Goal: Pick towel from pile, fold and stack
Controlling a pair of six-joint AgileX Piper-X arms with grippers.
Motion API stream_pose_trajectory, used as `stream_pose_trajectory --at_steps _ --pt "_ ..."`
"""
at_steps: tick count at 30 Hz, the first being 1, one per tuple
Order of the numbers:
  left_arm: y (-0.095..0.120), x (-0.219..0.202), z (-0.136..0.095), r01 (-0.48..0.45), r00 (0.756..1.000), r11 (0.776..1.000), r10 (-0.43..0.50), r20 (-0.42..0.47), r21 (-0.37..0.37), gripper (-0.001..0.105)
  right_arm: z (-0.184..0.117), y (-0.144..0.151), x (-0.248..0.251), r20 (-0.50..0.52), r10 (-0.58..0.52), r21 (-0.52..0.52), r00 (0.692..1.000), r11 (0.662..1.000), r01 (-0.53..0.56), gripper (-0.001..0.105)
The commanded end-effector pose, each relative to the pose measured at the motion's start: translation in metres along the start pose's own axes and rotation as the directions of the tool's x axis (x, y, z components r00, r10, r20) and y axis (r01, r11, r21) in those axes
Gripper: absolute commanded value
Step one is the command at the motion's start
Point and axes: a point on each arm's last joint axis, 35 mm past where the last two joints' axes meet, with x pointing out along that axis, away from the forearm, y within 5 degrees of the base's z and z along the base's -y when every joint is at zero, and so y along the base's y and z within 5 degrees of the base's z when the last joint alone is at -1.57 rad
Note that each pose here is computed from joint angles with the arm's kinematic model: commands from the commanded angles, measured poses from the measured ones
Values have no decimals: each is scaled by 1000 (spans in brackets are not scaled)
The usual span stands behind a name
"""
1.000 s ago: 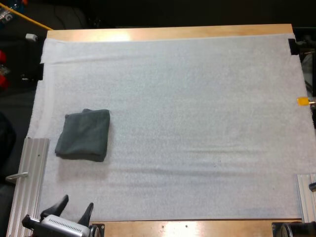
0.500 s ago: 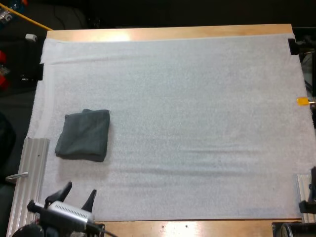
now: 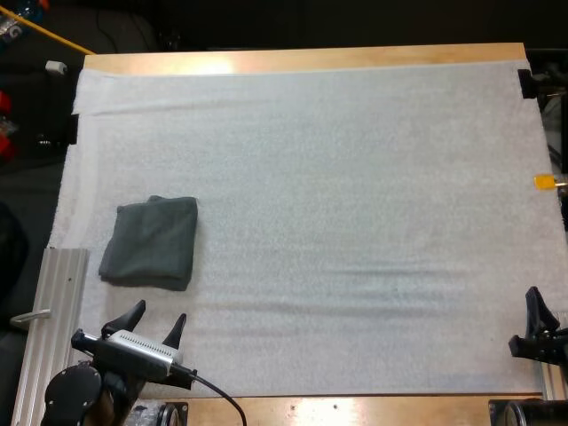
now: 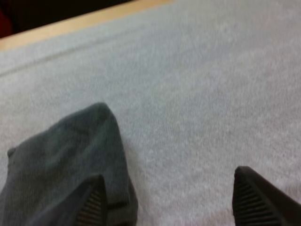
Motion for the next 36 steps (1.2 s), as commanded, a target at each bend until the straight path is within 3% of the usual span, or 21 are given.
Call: stream_pose_trajectory --at_steps 1,3,17,24,36 --pt "0 1 3 5 1000 1000 -5 9 -9 56 -1 0 4 -23 10 -3 1000 1000 -10 60" --pt "0 1 3 5 1000 1000 -5 9 -9 56 -9 2 7 -74 19 -1 997 1000 -19 60" --pt "0 1 3 5 1000 1000 -5 9 -5 56 -9 2 8 -71 19 0 997 1000 -19 60" --pt "0 1 3 5 1000 1000 -5 9 -5 56 -9 3 8 -63 72 -20 995 997 -73 60" --pt "2 1 4 -50 999 998 50 15 -31 56 -8 4 8 -62 83 -24 995 996 -84 60"
